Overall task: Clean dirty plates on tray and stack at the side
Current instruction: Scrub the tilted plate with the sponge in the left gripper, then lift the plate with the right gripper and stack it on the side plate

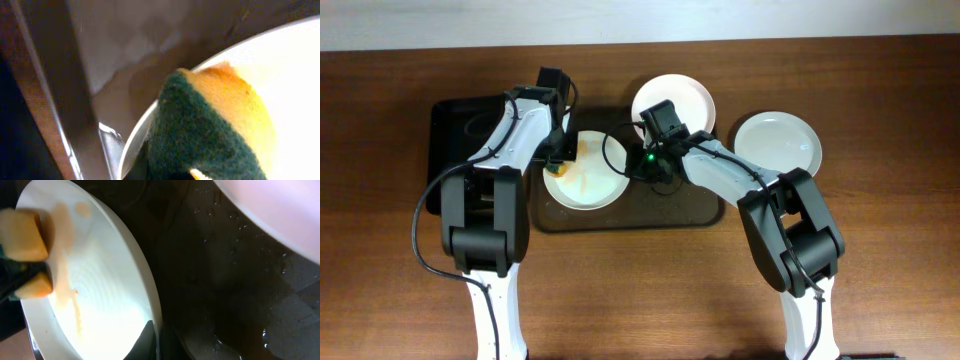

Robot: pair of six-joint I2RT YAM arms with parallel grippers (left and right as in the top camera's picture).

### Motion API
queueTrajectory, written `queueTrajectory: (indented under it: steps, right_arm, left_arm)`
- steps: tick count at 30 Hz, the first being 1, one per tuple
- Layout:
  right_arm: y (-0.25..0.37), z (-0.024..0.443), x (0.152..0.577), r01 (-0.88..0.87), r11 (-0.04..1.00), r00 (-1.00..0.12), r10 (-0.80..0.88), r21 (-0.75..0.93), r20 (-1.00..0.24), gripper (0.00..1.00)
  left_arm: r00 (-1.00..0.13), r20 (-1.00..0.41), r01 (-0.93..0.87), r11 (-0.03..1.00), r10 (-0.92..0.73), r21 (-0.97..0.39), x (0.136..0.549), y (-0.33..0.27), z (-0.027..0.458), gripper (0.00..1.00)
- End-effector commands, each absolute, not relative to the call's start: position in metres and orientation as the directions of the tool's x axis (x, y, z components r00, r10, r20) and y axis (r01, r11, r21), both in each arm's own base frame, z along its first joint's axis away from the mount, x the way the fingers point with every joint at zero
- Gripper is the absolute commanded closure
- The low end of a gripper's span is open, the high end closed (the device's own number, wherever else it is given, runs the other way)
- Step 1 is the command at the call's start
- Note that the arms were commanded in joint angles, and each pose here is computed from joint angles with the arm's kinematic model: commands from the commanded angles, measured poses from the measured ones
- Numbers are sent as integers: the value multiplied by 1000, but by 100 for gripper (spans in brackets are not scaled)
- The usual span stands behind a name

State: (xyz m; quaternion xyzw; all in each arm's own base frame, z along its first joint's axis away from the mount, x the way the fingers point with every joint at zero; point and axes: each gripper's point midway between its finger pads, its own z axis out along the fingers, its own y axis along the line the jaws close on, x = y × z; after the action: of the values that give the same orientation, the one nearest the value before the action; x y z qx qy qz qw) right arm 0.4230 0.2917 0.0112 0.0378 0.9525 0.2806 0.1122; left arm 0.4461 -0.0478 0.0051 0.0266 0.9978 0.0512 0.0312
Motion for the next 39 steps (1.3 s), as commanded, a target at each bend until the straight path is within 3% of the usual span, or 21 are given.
queueTrajectory:
  steps: [1, 3, 4, 6, 9, 12, 17, 21, 24, 27, 31, 34, 39]
  right_arm:
    - [281, 1, 426, 44, 857, -971, 159, 513, -181, 96]
    - [283, 2, 424, 41, 851, -973, 154, 523, -173, 96]
    - [284, 2, 423, 34, 848, -974, 146, 529, -171, 96]
    - [285, 3, 422, 31, 845, -976, 142, 533, -168, 96]
    - [286, 3, 421, 28, 840, -978, 135, 542, -159, 96]
    - [279, 13, 420, -18, 827, -983, 90, 562, -163, 96]
    - [238, 58, 408, -92, 921, -964, 12, 378, -264, 96]
    - [191, 123, 404, -60, 980, -912, 24, 191, -408, 96]
    - [153, 182, 402, 20, 999, -821, 32, 27, -571, 96]
    - [139, 213, 397, 81, 978, -734, -72, -193, -676, 96]
    - [165, 268, 374, 224, 867, -530, -276, -446, -802, 96]
    - [179, 294, 358, 303, 821, -426, -337, -484, -839, 96]
    - [182, 298, 359, 316, 831, -404, -318, -457, -857, 96]
  left_arm:
    - [-960, 147, 211, 962, 237, -175, 394, -70, -25, 100]
    - [-910, 126, 310, 852, 394, -422, 373, -105, -9, 100]
    - [-905, 118, 315, 828, 410, -464, 371, -111, -2, 99]
    - [-909, 88, 319, 818, 406, -480, 380, -116, 13, 99]
    - [-933, -97, 351, 812, 347, -466, 435, -116, 53, 99]
    - [-985, -153, 142, 898, 85, -417, 482, -73, 66, 99]
    - [-990, -140, 58, 905, -2, -421, 485, -40, 66, 100]
    - [-990, -141, 66, 905, 7, -421, 484, -45, 66, 99]
    - [-990, -141, 68, 904, 8, -421, 484, -46, 66, 100]
    - [-990, -141, 68, 904, 9, -421, 484, -46, 66, 99]
    - [-990, -141, 68, 904, 9, -421, 484, -46, 66, 100]
    - [-990, -141, 69, 904, 9, -421, 485, -46, 66, 100]
    - [-990, -142, 69, 904, 9, -421, 485, -46, 66, 99]
